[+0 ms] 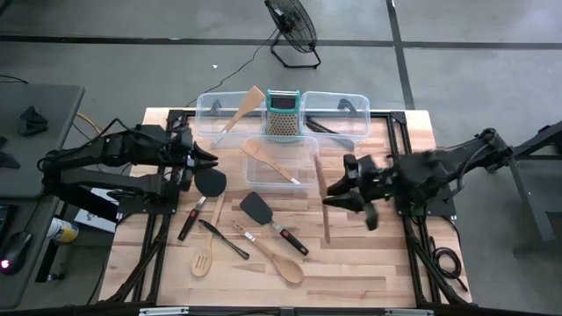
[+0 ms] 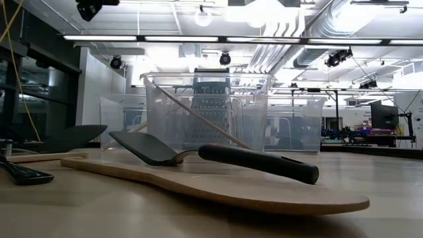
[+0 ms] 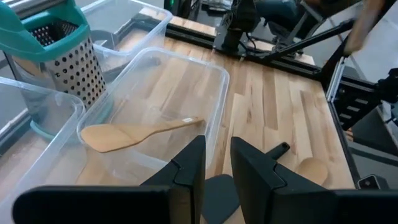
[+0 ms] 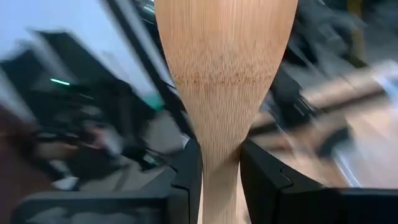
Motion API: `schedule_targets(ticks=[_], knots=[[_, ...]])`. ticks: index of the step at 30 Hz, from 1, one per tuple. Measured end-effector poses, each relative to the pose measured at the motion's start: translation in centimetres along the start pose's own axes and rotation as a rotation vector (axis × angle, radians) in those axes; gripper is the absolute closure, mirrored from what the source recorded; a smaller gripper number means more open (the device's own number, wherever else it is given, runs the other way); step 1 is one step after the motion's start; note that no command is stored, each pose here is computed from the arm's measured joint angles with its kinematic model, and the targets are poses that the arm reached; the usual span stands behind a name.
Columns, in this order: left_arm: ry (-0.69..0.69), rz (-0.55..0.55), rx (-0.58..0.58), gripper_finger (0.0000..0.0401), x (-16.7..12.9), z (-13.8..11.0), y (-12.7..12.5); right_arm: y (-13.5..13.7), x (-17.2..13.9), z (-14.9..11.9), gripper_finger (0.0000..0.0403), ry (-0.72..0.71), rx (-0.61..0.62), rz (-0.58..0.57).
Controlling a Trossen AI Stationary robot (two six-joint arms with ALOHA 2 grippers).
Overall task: Pick & Place Kitchen Items
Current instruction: Put the light brown slotted spoon into the middle transparent bin
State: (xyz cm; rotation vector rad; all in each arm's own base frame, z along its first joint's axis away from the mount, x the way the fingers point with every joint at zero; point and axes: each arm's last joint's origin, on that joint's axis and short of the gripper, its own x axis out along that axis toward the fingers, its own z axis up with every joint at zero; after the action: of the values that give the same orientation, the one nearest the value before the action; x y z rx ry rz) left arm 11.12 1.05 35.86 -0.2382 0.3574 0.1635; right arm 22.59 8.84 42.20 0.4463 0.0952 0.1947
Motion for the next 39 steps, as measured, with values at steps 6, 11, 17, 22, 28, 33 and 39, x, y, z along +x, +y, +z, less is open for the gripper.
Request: schedule_targets(ticks=[6, 11, 17, 22, 28, 33, 39], knots=[[0.044, 0.01, 0.001, 0.0327, 1.5, 0.1, -0.1, 0.4, -1.4, 1.7, 0.0324, -0.086, -0.088, 0.134], [0.05, 0.012, 0.002, 0.0327, 1.9, 0.1, -0.1, 0.5, -1.8, 1.9, 0.0324, -0.1, -0.101, 0.138], [0.025, 0.005, 0.018, 0.0327, 1.8, 0.3, -0.2, 0.4, -1.7, 2.0, 0.0324, -0.11, -0.099, 0.107], [0.014, 0.002, 0.027, 0.0327, 1.6, 0.4, -0.2, -0.4, -1.6, 2.2, 0.0324, -0.161, -0.092, -0.049], [0.014, 0.0, 0.027, 0.0327, 1.6, 0.4, -0.2, -3.1, 0.0, 2.3, 0.0324, -0.201, -0.103, -0.318], [0.015, 0.0, 0.027, 0.0327, 1.6, 0.4, -0.2, -6.1, 2.0, 2.2, 0.0324, -0.196, -0.083, -0.454], [0.009, -0.002, 0.019, 0.0327, 1.5, 0.4, -0.2, -9.1, 4.7, 2.1, 0.0324, -0.208, -0.078, -0.492]])
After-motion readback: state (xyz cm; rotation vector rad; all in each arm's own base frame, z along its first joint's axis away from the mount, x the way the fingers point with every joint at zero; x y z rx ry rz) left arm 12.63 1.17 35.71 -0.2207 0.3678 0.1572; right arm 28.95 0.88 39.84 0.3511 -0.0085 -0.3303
